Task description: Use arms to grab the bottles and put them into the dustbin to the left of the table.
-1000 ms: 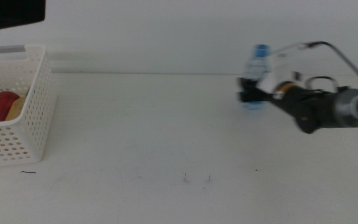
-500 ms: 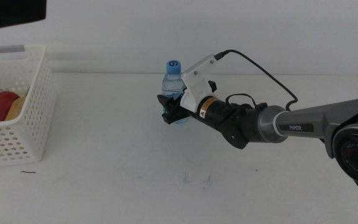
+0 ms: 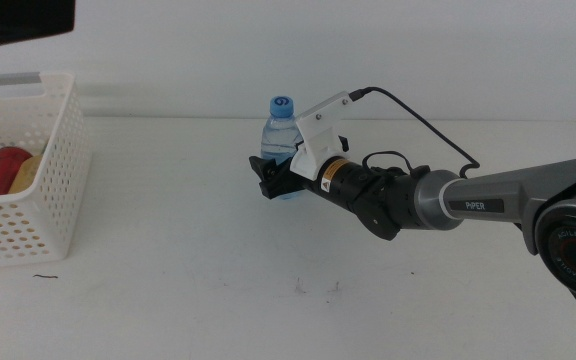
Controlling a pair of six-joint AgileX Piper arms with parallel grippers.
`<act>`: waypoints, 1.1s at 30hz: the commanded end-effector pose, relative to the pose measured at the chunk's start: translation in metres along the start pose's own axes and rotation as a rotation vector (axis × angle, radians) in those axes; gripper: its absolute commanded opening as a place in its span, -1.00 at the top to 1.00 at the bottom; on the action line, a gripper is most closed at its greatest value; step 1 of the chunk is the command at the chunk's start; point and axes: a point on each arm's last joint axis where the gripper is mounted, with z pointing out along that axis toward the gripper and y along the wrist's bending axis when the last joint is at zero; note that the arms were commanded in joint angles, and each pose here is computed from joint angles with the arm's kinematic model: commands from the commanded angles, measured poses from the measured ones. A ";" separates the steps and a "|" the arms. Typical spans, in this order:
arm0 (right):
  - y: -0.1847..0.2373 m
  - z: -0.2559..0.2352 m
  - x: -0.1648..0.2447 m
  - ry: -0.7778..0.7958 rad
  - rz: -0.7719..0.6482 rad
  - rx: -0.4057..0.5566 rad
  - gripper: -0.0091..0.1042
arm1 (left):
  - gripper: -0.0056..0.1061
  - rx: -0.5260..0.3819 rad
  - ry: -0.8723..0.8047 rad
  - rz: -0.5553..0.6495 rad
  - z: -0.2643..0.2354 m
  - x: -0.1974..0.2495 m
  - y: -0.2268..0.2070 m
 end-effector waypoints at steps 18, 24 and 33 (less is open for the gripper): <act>0.017 -0.214 -0.051 0.182 0.172 0.052 -0.71 | -0.78 -0.001 -0.020 0.006 -0.002 -0.002 -0.001; 0.017 -0.337 -0.118 0.281 0.089 0.137 -0.71 | -0.78 -0.001 -0.020 0.006 -0.002 -0.002 -0.001; 0.033 -0.438 -0.165 0.204 0.015 0.043 -0.71 | -0.78 -0.003 -0.023 0.007 -0.002 -0.002 0.000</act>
